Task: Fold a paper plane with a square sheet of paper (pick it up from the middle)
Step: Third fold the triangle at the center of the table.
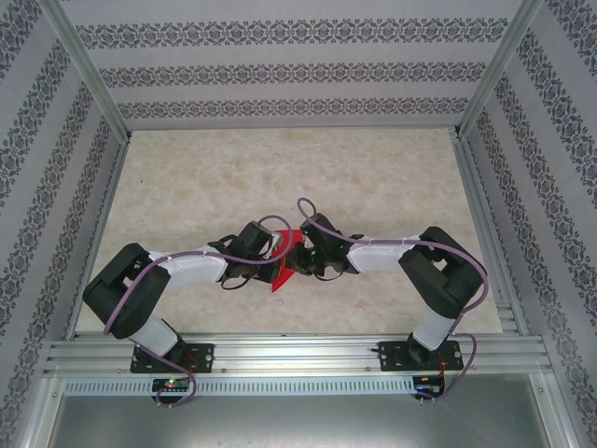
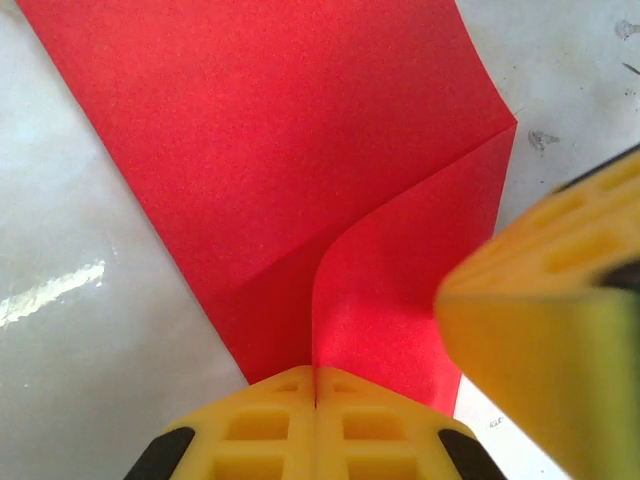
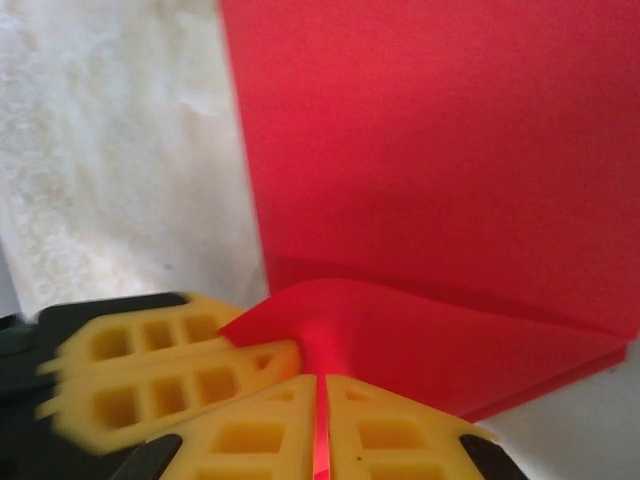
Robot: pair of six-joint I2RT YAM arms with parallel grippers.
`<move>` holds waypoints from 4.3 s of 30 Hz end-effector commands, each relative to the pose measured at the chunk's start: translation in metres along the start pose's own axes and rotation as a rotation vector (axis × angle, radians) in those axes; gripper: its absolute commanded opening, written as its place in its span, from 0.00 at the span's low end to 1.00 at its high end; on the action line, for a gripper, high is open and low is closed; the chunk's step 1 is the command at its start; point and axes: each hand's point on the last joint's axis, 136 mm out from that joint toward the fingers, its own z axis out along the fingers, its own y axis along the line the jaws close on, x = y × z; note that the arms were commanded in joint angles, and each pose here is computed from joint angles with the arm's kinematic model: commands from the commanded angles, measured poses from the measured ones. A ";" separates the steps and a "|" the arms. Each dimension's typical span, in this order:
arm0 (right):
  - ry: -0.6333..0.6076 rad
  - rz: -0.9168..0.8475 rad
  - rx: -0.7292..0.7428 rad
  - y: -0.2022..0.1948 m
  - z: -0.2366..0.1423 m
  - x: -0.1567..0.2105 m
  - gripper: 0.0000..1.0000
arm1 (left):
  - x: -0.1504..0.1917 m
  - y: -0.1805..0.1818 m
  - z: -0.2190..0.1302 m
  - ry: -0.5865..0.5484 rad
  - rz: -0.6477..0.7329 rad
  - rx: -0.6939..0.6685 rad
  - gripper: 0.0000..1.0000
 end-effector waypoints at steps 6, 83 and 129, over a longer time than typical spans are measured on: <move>0.020 0.026 0.037 -0.019 0.012 0.005 0.11 | 0.024 0.023 0.009 0.089 -0.011 -0.081 0.02; 0.043 0.036 0.212 -0.063 0.021 0.016 0.11 | -0.013 -0.063 -0.066 -0.060 -0.232 0.269 0.23; 0.066 0.053 0.248 -0.076 0.025 0.022 0.11 | 0.026 -0.050 0.003 0.145 -0.245 0.247 0.14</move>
